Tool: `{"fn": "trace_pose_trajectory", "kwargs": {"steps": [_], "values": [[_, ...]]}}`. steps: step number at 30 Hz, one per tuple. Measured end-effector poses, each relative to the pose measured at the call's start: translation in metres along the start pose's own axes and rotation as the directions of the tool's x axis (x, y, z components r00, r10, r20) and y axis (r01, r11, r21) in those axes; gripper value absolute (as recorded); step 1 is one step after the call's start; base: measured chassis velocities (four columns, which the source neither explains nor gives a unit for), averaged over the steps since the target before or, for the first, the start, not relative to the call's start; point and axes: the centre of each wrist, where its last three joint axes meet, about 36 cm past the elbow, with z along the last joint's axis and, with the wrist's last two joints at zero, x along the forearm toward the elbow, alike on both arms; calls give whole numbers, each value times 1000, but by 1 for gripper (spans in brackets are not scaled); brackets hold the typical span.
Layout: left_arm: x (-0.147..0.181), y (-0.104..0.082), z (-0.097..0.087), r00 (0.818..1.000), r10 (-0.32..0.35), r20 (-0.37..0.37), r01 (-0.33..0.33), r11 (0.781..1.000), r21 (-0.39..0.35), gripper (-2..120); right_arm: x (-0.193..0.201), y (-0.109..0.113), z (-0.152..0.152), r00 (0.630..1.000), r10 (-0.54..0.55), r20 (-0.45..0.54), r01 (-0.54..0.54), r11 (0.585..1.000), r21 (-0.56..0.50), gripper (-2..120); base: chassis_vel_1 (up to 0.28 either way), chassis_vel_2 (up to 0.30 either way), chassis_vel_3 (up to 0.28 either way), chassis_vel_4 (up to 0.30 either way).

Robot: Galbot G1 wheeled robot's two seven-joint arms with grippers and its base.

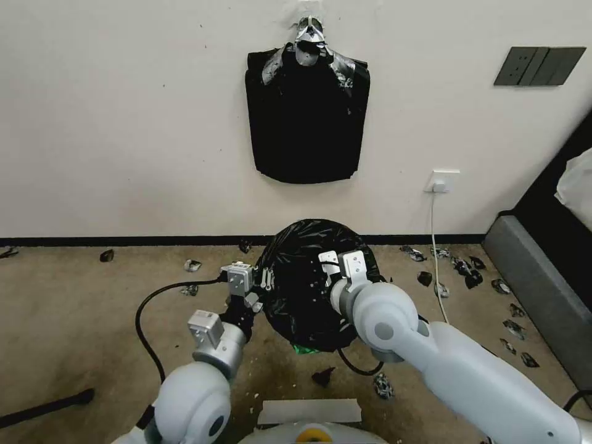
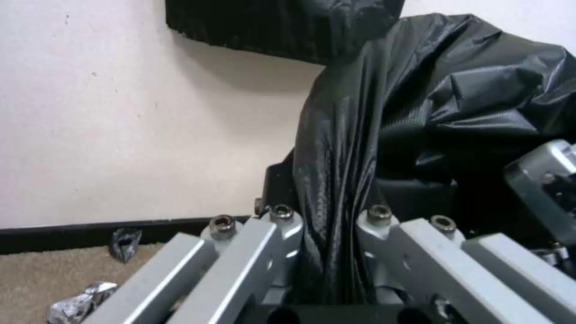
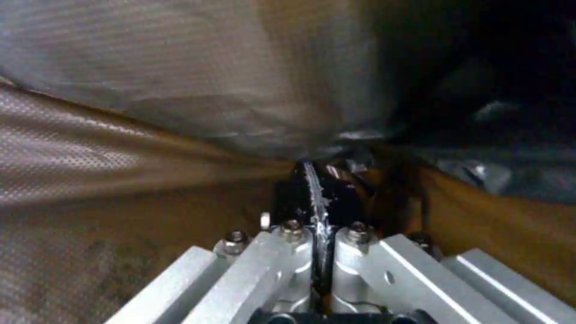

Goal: Place a trash bag onto the trash bin.

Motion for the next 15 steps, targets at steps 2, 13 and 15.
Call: {"fn": "trace_pose_trajectory", "kwargs": {"steps": [2,13,15], "values": [[1,0,0,1000,1,-1,-1,1000,0,6,-4,2,-1,1000,18,1,-18,1000,8,0,0,0,0,0],[2,-3,0,1000,3,-5,-3,1000,11,6,-22,16,5,997,77,5,-77,996,51,0,0,0,0,0],[2,-3,0,1000,4,-6,-4,1000,12,6,-25,16,7,997,83,2,-83,995,56,0,0,0,0,0]]}}
